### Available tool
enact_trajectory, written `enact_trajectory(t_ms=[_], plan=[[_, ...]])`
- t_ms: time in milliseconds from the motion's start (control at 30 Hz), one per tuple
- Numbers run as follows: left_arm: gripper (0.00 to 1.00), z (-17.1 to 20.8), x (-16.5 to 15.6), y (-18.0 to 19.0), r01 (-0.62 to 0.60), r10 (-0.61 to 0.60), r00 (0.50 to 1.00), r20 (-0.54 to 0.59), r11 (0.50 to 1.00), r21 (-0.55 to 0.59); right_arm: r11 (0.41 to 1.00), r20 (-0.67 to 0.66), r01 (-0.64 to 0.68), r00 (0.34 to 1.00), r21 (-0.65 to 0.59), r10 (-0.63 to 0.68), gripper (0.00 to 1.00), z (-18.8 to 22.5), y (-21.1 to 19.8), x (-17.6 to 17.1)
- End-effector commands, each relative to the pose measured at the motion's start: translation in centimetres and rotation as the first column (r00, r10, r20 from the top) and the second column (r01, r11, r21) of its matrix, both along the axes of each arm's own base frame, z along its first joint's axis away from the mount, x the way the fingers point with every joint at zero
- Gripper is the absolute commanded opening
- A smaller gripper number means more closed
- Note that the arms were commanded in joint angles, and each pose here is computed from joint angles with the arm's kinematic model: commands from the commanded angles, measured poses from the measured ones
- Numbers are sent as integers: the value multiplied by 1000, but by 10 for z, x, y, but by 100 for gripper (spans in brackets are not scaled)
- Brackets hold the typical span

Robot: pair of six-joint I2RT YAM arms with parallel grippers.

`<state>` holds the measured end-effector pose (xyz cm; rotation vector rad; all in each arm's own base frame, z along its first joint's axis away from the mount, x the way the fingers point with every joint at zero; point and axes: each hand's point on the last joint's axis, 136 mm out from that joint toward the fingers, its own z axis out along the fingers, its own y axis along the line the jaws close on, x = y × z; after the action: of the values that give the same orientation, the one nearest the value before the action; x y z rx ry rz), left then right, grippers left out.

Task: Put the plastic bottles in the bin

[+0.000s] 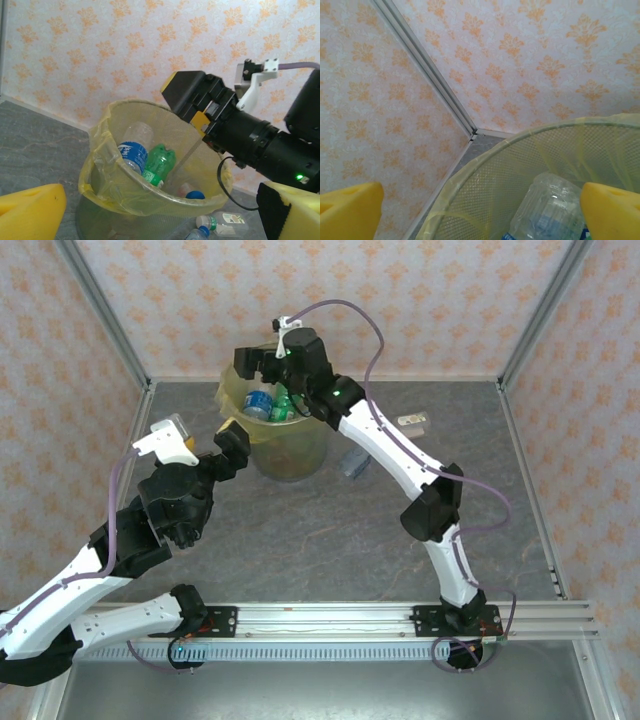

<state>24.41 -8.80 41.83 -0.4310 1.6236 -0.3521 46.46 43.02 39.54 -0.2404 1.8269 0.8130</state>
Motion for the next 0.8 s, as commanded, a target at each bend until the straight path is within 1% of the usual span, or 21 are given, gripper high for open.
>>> enact_trajectory(t_ms=[0, 100, 300, 500, 633, 767], plan=[[99, -3, 2, -9, 43, -43, 999, -7, 999, 11, 998, 77, 55, 995, 42, -58, 100, 54, -31, -18], [99, -5, 6, -21, 85, -85, 996, -15, 996, 29, 995, 80, 87, 993, 39, -90, 100, 56, -45, -25], [99, -11, 13, -47, 175, -173, 984, -35, 983, 60, 980, 75, 197, 977, 34, -199, 100, 51, -85, -36], [99, -19, 20, -76, 277, -273, 960, -61, 957, 82, 928, 40, 368, 928, 55, -371, 100, 35, -148, -46], [99, -28, 25, -94, 327, -319, 944, -87, 940, 100, 895, -17, 432, 901, 110, -433, 100, 17, -197, -52], [99, -36, 30, -109, 360, -349, 931, -106, 926, 111, 872, -78, 470, 882, 136, -464, 100, -7, -240, -57]])
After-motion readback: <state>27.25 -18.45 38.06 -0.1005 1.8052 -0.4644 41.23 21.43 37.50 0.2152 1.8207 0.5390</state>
